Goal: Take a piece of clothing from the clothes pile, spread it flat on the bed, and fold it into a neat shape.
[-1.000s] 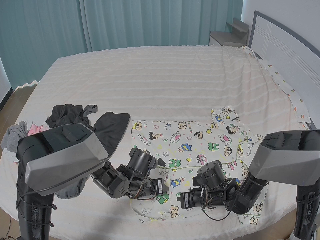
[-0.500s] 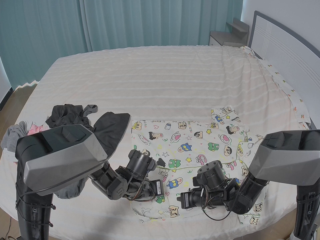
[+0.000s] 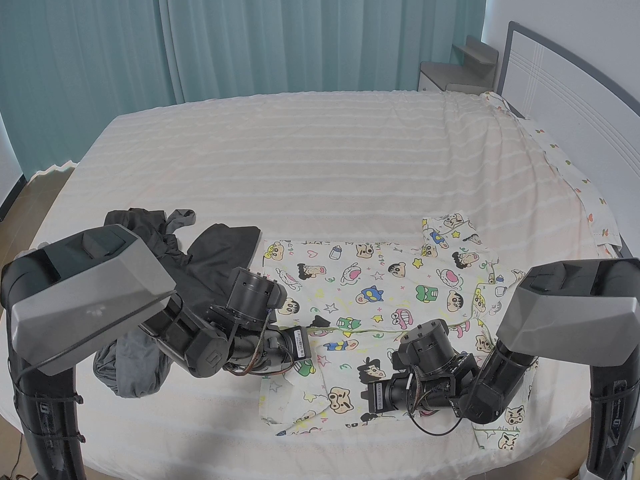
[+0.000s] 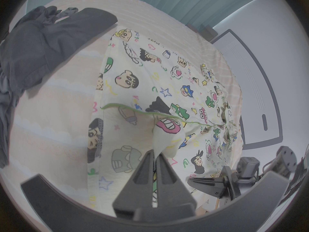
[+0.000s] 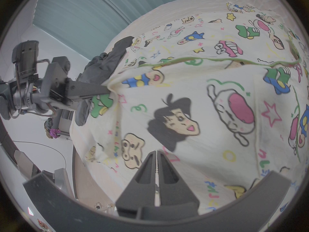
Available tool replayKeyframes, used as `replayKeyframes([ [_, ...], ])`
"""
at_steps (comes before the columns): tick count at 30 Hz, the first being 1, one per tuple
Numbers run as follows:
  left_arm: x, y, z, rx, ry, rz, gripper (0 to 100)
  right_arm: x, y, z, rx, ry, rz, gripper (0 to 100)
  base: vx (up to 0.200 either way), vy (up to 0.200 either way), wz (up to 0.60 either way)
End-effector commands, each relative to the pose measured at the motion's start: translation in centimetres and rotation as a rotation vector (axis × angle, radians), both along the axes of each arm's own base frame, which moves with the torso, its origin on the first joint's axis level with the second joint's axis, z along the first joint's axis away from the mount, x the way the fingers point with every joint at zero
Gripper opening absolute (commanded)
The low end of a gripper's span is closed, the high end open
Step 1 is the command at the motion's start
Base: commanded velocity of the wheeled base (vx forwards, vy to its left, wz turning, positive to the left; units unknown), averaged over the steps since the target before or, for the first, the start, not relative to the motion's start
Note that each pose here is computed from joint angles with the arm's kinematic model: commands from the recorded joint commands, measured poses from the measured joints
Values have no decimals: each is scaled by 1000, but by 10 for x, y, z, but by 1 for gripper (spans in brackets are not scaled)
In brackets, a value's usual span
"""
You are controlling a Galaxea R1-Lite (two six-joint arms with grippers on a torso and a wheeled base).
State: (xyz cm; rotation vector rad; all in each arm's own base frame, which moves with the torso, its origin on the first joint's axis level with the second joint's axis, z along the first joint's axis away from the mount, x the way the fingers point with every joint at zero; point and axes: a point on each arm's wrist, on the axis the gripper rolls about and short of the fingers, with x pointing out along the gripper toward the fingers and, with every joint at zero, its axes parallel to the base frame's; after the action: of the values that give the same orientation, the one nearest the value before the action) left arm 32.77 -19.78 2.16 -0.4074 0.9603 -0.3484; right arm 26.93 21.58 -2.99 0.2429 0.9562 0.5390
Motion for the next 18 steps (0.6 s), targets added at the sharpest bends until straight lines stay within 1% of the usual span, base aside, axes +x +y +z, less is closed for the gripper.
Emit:
replayKeyframes([
  [1,2,5,8,-4,-24,5,0,3,-4,-10,-29,15,-20,0,0,0,0],
  [2,2,5,8,-4,-24,5,0,3,-4,-10,-33,11,-25,0,0,0,0],
  [6,3,6,8,-6,-24,5,0,4,-1,-21,-102,11,-50,0,0,0,0],
  [7,3,6,8,-6,-24,5,0,4,-1,-21,-102,11,-50,0,0,0,0],
  [8,5,8,9,-9,-23,11,0,4,1,-26,-154,10,-45,0,0,0,0],
  [11,6,11,7,-23,-6,2,0,5,1,-29,-205,13,-37,0,0,0,0],
  [12,7,15,8,-42,8,-9,0,5,2,-30,-226,13,-34,0,0,0,0],
  [13,7,16,8,-44,9,-9,0,5,2,-31,-227,14,-34,0,0,0,0],
  [14,10,23,12,-83,23,-21,0,4,3,-31,-241,17,-36,0,0,0,0],
  [15,11,26,13,-98,27,-27,0,4,4,-31,-245,17,-36,0,0,0,0],
  [16,11,26,13,-98,27,-27,0,4,4,-31,-245,17,-36,0,0,0,0],
  [18,16,35,13,-103,31,-20,0,5,4,-31,-254,22,-38,0,0,0,0],
])
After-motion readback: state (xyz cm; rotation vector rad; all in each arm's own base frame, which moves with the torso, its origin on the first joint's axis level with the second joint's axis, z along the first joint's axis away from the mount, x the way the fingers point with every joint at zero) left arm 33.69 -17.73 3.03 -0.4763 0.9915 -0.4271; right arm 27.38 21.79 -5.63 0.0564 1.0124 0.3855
